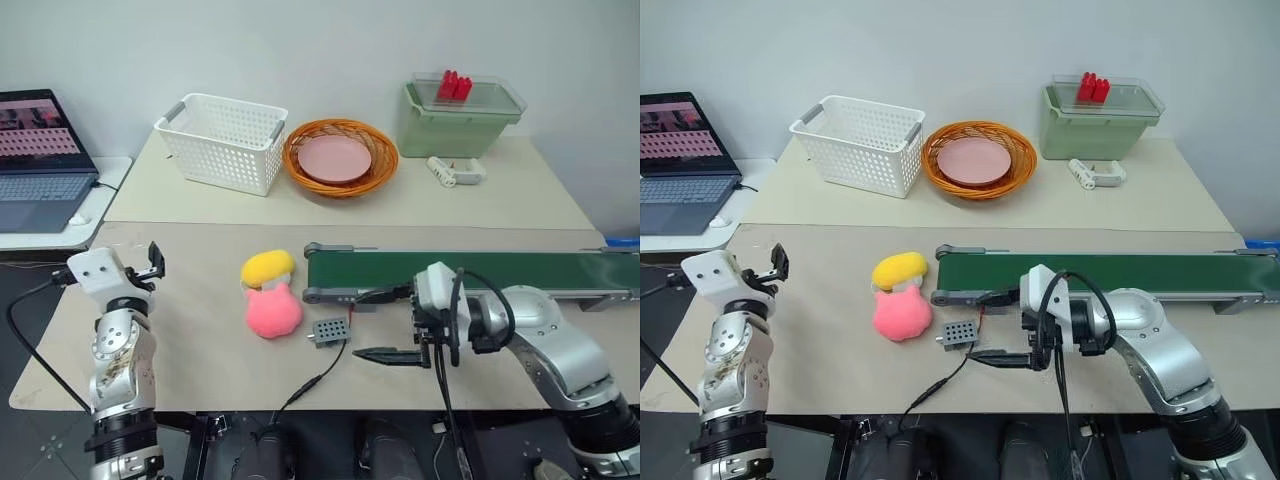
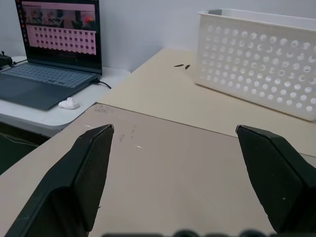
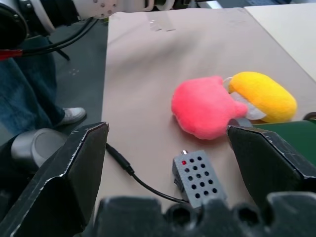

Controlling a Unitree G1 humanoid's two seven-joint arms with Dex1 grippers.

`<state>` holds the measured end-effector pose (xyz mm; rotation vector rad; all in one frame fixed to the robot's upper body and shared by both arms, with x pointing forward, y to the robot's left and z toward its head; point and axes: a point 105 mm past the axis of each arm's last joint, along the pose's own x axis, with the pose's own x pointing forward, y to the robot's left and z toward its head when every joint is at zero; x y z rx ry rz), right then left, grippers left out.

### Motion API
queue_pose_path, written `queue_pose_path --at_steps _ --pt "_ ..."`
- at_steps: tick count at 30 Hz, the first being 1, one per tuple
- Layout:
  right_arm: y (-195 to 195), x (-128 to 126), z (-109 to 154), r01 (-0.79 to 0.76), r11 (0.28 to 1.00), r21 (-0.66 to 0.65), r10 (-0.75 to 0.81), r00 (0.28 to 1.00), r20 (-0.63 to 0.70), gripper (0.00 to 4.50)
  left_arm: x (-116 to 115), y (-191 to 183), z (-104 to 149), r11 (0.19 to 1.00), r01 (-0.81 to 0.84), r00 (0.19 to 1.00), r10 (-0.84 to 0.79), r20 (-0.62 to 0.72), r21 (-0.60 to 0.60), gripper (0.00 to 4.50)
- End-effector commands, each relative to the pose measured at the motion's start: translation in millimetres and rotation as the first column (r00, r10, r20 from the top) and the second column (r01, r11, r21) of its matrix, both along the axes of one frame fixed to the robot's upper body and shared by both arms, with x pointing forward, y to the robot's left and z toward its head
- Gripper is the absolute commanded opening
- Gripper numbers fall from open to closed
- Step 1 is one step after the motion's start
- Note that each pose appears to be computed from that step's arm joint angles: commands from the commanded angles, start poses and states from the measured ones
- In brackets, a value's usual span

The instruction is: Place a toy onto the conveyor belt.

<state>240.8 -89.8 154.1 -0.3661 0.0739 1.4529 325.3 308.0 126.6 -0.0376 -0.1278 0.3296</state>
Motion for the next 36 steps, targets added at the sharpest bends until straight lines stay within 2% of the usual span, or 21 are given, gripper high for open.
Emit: queue_pose_path --at_steps 1,2,5,6,8,9,10,15,21,23,29,36 --pt "3.3 -0.6 7.7 -0.020 1.000 0.013 0.020 0.999 0.028 4.50 -2.0 -9.4 14.2 0.997 0.056 0.998 -0.057 0.024 0.055 4.24" --pt "3.4 -0.7 7.4 -0.021 1.000 0.013 0.021 0.999 0.027 4.50 -2.1 -10.6 13.7 0.996 0.066 0.998 -0.067 0.020 0.053 4.24" --pt "3.7 0.2 4.1 -0.016 1.000 0.006 0.016 1.000 0.022 4.50 -5.5 -21.1 -1.1 0.977 0.162 0.987 -0.163 0.004 -0.137 4.24" --pt "3.0 1.4 3.1 -0.009 1.000 0.003 0.009 1.000 0.021 4.50 -8.6 -28.4 -13.7 0.919 0.218 0.974 -0.227 0.009 -0.329 4.24" --pt "1.7 3.4 1.4 0.004 1.000 -0.004 -0.004 1.000 0.021 4.50 -17.6 -40.9 -25.4 0.753 0.295 0.948 -0.308 0.080 -0.589 4.24" --pt "0.8 4.4 0.6 0.010 1.000 -0.008 -0.010 1.000 0.022 4.50 -22.7 -43.6 -29.8 0.689 0.307 0.941 -0.325 0.098 -0.657 4.24" --pt "0.1 4.9 0.0 0.015 1.000 -0.010 -0.015 1.000 0.020 4.50 -27.6 -43.1 -32.6 0.659 0.306 0.939 -0.328 0.103 -0.687 4.24" --pt "-6.3 9.1 -0.9 0.056 0.998 -0.014 -0.056 0.998 0.020 4.50 -53.7 -66.0 -33.5 0.495 0.378 0.885 -0.442 0.148 -0.782 4.24" --pt "-7.4 11.7 -2.0 0.080 0.997 -0.013 -0.080 0.996 0.029 4.50 -76.9 -114.4 -30.1 0.266 0.476 0.738 -0.640 0.215 -0.838 4.24" --pt "-7.2 12.3 -1.0 0.088 0.996 -0.007 -0.087 0.996 0.034 4.50 -80.8 -121.7 -39.0 0.245 0.454 0.720 -0.667 0.190 -0.857 4.24" --pt "-8.5 13.8 1.9 0.109 0.994 0.006 -0.109 0.993 0.046 4.50 -81.2 -126.5 -73.2 0.281 0.372 0.710 -0.701 0.075 -0.885 4.24" --pt "-12.6 15.3 3.4 0.140 0.990 0.006 -0.140 0.989 0.057 4.50 -73.6 -124.4 -84.8 0.282 0.350 0.714 -0.697 0.060 -0.893 4.24"
